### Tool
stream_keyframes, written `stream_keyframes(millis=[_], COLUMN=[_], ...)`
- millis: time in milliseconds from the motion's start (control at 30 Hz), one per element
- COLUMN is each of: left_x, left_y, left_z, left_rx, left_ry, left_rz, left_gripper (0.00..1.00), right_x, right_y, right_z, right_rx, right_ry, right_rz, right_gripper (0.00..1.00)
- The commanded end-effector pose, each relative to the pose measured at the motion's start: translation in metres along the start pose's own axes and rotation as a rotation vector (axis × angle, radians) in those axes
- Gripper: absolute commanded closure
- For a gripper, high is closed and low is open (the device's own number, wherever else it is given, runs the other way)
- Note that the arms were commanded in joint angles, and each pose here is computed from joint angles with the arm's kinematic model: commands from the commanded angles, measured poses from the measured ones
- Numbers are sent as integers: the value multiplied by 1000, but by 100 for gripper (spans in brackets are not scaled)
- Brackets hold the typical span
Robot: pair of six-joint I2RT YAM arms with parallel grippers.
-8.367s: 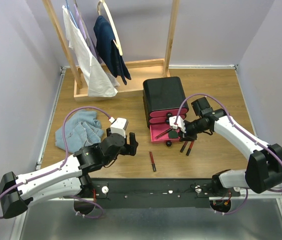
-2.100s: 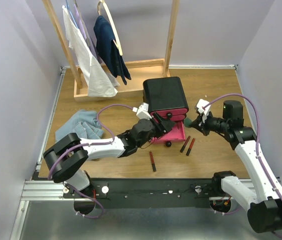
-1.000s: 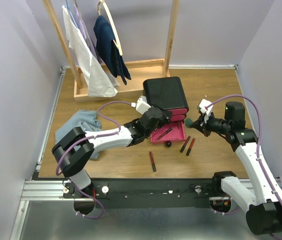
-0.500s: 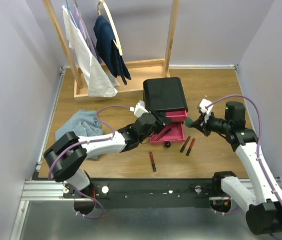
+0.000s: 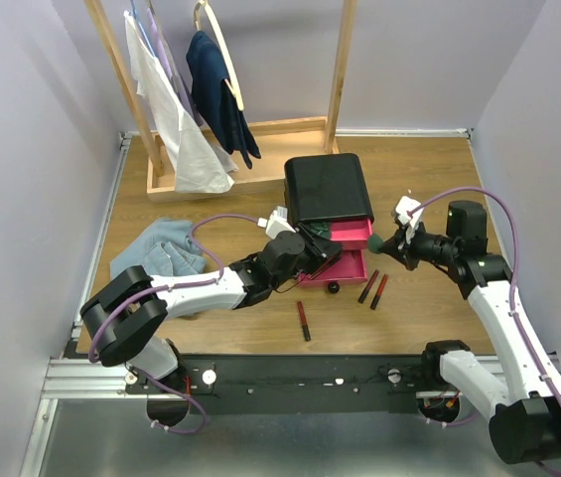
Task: Organize the makeup
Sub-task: Open the drawer in the storage box, then place the makeup tool in the drawer.
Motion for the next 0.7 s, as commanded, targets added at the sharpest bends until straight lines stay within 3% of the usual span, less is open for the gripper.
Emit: stream_keyframes(millis=[0, 133, 367, 500, 667], left_x=[14, 10, 7, 2, -3], left_y=[4, 5, 13, 21, 39], left_z=[-16, -14, -4, 6, 21], left_rx=[83, 82, 70, 53, 29], left_ry=[-39, -55, -66, -98, -138], left_rz=[42, 38, 24, 5, -25], left_gripper=[74, 68, 31, 20, 15], right_x=[9, 10, -8, -11, -8], right_y=[11, 10, -6, -20, -35], right_z=[24, 35, 59, 59, 53], right_rx=[-49, -64, -57, -24, 27], right_ry=[77, 89, 98, 125, 147], right_rz=[50, 84, 127, 144, 178], right_gripper=[99, 99, 99, 99, 99])
Point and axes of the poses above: each gripper's point midway between its finger pads, its own y axis back along the fingers, its own x axis along the line the jaws close on, z = x × y, the point moved 3 cm from there along y, back along the fingers, and after that the axes turned 11 degrees about -y, right-handed, at the moved point
